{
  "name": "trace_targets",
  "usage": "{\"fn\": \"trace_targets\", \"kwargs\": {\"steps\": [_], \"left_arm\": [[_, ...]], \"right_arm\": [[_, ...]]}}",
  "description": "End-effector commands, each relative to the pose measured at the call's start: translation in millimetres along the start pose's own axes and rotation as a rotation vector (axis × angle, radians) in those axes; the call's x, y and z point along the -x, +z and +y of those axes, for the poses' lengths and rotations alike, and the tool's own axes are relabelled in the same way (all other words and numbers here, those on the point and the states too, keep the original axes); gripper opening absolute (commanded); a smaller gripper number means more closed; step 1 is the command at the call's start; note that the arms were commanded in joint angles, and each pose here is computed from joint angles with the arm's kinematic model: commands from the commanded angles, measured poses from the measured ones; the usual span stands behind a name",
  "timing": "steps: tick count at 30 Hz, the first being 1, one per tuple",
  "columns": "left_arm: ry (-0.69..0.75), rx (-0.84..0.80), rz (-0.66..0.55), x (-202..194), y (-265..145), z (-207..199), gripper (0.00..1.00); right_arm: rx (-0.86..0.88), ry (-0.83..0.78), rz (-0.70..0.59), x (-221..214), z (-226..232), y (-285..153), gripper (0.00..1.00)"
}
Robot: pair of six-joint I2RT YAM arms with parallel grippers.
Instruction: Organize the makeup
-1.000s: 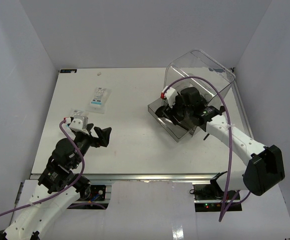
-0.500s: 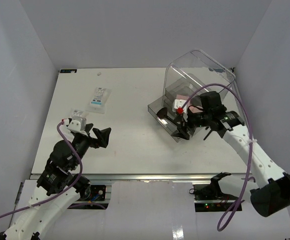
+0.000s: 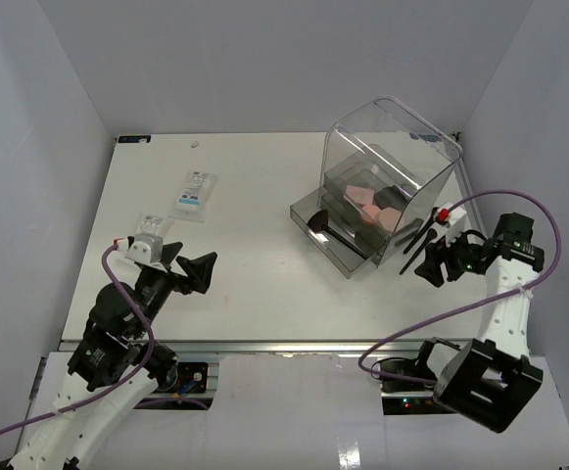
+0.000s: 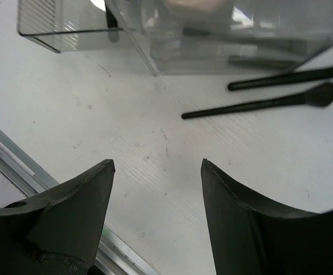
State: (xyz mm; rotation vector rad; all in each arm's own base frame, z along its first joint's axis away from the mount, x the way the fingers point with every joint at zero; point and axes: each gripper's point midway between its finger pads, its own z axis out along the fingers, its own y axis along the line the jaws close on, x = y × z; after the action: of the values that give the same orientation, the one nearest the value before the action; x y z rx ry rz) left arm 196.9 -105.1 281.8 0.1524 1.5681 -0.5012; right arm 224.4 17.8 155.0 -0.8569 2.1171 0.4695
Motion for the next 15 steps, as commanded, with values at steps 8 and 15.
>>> {"fn": "trace_targets", "kwargs": {"steps": [8, 15], "left_arm": [[-0.007, -0.031, -0.043, 8.3, -4.9, -4.5, 0.98], [-0.007, -0.025, -0.055, 10.3, -6.6, -3.3, 0.98]], "right_arm": [[-0.101, 0.481, -0.011, -30.0, -67.6, 4.6, 0.9], [-0.314, 0.569, -0.008, -33.7, -120.1, 18.4, 0.9]]}}
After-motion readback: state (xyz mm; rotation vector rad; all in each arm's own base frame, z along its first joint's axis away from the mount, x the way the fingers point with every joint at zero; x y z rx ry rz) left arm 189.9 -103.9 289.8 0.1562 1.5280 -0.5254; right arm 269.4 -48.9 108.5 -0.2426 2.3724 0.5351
